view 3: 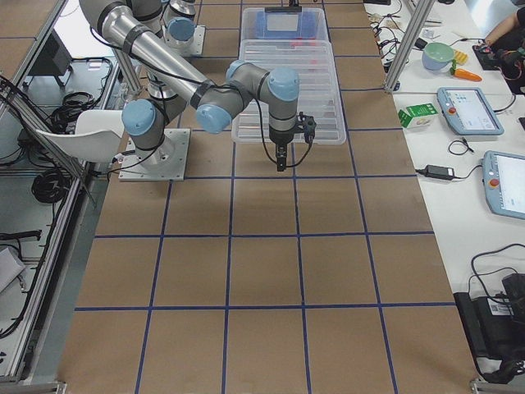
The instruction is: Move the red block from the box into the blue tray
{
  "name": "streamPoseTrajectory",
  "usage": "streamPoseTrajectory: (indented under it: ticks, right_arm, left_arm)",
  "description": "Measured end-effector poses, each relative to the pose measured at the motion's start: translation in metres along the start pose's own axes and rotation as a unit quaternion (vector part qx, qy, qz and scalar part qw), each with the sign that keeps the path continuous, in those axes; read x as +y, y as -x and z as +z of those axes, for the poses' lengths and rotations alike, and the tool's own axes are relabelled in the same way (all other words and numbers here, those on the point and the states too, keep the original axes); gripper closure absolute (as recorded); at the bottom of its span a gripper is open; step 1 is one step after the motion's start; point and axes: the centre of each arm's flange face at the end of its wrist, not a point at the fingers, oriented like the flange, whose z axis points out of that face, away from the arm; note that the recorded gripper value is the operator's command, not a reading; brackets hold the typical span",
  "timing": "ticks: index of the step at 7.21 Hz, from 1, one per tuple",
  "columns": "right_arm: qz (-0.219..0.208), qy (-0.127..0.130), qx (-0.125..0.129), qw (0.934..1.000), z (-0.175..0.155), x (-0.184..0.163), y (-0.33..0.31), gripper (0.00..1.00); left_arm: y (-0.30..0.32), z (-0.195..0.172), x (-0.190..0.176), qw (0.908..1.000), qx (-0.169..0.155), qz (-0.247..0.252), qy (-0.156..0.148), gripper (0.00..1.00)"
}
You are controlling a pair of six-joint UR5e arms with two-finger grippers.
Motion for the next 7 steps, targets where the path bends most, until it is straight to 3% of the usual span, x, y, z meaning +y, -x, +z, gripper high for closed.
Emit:
streamPoseTrajectory:
  ticks: [2,3,4,5,7]
  right_arm:
    - [-0.002,-0.001,-0.003,1.0,0.001,-0.006,0.023,0.0]
    - [0.0,-0.002,-0.005,1.0,0.001,-0.008,0.031,0.0]
    - [0.003,-0.006,-0.008,0.9999,0.002,-0.012,0.046,0.0]
    - [0.004,-0.012,-0.009,0.9999,0.004,-0.016,0.068,0.0]
    - [0.009,-0.023,-0.007,0.9997,0.008,-0.023,0.111,0.0]
  left_arm:
    - [0.003,0.021,-0.009,1.0,-0.001,0.001,0.008,1.0]
    - [0.006,0.03,-0.014,0.9999,-0.009,0.001,0.011,0.7]
    - [0.008,0.037,-0.016,0.9998,-0.015,0.001,0.015,0.65]
    - [0.009,0.043,-0.018,0.9997,-0.017,0.001,0.019,0.01]
    - [0.009,0.048,-0.017,0.9995,-0.016,0.002,0.025,0.0]
